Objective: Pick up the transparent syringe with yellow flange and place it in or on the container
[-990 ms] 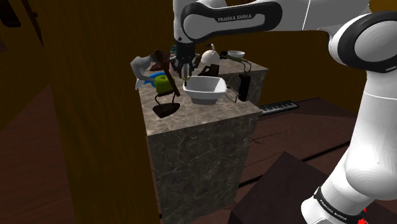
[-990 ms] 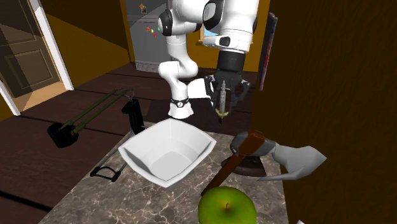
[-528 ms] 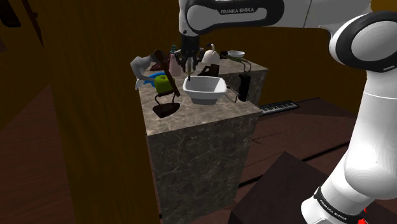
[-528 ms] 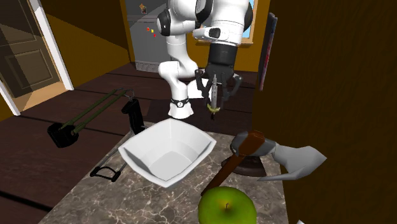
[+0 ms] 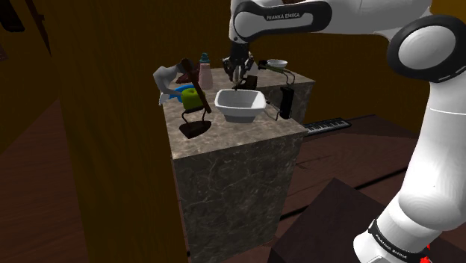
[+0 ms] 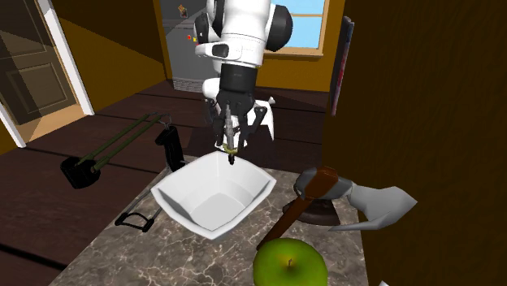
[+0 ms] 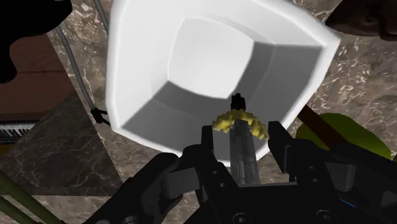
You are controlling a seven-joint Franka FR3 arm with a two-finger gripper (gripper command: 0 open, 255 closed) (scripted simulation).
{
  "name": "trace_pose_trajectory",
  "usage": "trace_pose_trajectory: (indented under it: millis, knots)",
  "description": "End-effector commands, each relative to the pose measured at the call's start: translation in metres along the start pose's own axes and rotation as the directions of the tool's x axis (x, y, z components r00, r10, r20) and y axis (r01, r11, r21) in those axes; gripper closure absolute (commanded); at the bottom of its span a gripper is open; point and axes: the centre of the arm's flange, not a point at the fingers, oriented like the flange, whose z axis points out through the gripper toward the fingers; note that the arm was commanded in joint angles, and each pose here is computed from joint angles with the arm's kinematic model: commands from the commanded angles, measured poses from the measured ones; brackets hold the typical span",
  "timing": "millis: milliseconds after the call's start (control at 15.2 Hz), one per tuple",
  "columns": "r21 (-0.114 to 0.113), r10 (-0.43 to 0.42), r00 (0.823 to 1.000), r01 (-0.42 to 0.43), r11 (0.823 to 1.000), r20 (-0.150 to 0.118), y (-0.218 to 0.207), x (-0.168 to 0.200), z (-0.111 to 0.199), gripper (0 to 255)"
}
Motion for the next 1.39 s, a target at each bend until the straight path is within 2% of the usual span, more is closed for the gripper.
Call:
trace_pose_trajectory:
  millis: [0, 66, 660, 1188, 1254, 1320]
  knots:
    - [0.000, -0.001, 1.000, 0.001, 1.000, 0.000, 0.022, 0.012, 0.010, 255]
    - [0.000, -0.001, 1.000, 0.001, 1.000, 0.000, 0.035, 0.020, 0.015, 255]
    - [0.000, -0.001, 1.000, 0.001, 1.000, 0.000, 0.032, 0.005, 0.060, 255]
    - [0.000, -0.001, 1.000, 0.001, 1.000, 0.000, 0.032, 0.005, 0.062, 255]
    - [0.000, -0.001, 1.000, 0.001, 1.000, 0.000, 0.032, 0.005, 0.062, 0]
    - [0.000, -0.001, 1.000, 0.001, 1.000, 0.000, 0.032, 0.005, 0.062, 0]
